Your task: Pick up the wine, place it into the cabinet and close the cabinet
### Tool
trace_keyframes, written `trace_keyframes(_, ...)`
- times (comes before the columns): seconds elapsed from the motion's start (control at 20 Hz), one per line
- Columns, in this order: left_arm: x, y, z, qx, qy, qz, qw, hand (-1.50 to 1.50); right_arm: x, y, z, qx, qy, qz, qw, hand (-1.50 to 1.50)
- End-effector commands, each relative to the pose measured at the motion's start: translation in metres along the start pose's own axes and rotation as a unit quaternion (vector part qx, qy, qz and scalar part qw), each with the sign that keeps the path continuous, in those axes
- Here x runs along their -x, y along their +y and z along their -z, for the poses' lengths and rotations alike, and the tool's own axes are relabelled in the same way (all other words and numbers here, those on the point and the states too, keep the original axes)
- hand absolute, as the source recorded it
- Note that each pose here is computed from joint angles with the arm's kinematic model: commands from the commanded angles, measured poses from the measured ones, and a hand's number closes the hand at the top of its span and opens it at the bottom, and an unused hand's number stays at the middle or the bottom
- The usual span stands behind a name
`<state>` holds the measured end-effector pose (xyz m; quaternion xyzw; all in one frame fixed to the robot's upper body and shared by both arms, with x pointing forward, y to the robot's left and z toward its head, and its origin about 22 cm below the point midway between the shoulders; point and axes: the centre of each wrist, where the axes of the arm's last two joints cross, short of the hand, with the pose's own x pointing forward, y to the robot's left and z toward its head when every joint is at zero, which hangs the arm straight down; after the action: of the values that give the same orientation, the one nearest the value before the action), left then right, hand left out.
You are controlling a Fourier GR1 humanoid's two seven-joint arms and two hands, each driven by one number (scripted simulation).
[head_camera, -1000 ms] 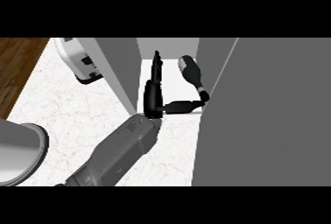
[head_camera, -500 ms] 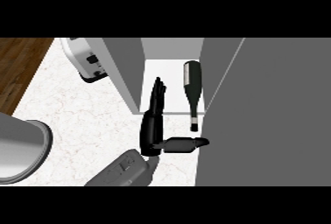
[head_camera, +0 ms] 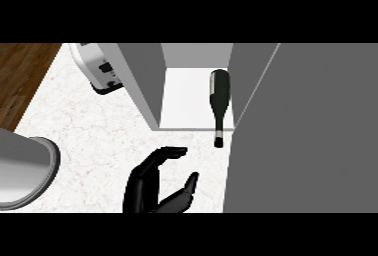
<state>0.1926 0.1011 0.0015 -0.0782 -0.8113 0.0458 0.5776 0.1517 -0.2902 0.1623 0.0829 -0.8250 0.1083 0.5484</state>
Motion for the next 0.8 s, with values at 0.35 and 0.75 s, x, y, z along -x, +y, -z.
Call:
trace_keyframes(0.35, -0.042, 0.076, -0.04, 0.036, 0.023, 0.026, 0.9988, 1.5, -0.008, -0.007, -0.009, -0.169, 0.038, -0.062, 0.983, 1.5)
trace_keyframes(0.75, -0.066, 0.133, -0.04, 0.025, 0.0, 0.049, 0.9985, 1.5, -0.001, 0.028, -0.026, -0.291, 0.065, 0.032, 0.954, 1.5)
